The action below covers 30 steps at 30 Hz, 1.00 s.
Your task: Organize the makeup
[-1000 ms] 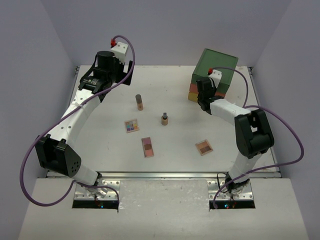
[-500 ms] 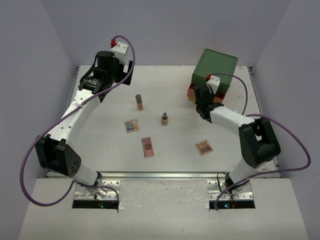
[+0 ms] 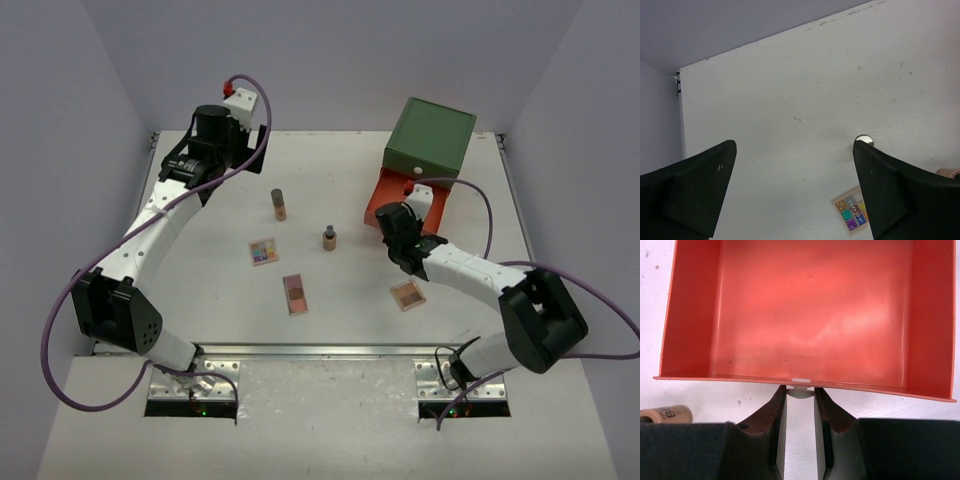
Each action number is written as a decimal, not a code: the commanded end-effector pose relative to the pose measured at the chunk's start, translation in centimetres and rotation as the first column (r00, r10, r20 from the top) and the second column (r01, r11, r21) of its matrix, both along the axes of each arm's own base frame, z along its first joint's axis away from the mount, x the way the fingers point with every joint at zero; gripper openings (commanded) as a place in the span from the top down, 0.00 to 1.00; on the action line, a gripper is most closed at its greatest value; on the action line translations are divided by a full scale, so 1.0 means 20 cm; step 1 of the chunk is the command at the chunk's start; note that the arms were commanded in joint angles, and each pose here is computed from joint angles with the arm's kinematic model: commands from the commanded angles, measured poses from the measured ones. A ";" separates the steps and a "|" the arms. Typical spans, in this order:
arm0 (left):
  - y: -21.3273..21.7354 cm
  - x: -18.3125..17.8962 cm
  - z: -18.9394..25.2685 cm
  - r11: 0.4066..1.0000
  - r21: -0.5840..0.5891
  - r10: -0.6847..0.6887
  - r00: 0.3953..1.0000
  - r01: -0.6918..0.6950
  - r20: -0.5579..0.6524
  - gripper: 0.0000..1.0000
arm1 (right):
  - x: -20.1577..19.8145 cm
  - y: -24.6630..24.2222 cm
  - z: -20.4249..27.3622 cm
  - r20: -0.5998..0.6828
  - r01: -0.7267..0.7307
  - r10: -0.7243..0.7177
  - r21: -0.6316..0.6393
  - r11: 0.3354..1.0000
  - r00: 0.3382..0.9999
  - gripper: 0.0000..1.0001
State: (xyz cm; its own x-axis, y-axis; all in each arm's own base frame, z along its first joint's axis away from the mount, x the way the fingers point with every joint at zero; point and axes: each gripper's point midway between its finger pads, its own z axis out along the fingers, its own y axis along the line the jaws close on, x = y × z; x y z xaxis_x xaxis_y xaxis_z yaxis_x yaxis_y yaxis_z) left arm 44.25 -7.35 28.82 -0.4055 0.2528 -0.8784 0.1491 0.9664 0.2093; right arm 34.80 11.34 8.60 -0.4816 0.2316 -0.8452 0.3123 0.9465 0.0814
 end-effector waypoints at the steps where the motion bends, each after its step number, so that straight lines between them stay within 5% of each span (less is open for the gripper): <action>1: 0.01 0.01 0.05 1.000 -0.015 -0.006 0.999 0.007 0.050 0.00 | -0.01 0.00 0.05 0.031 0.015 -0.015 0.026 1.000 0.999 0.78; 5: 0.00 0.01 0.00 1.000 -0.006 -0.019 0.999 0.019 0.029 0.00 | -0.01 0.03 0.09 0.043 -0.064 0.064 -0.001 0.998 0.997 0.48; 14: 0.00 0.01 -0.08 1.000 0.009 -0.025 1.000 0.025 0.003 0.00 | -0.06 0.16 0.24 0.044 -0.361 0.363 -0.049 0.931 0.931 0.27; 20: 0.02 0.01 -0.11 1.000 0.022 -0.014 1.000 0.015 -0.012 0.00 | -0.39 0.24 0.12 -0.198 -0.655 0.646 0.023 0.755 0.738 0.20; 24: 0.02 0.01 -0.13 1.000 0.029 -0.009 1.000 0.009 -0.018 0.00 | -0.66 0.21 -0.04 -0.384 -0.751 0.734 0.138 0.645 0.560 0.01; 30: 0.02 0.01 -0.14 1.000 0.025 -0.017 0.999 0.018 -0.028 0.00 | -0.73 -0.01 -0.17 -0.548 -0.714 0.610 0.034 0.700 0.572 0.01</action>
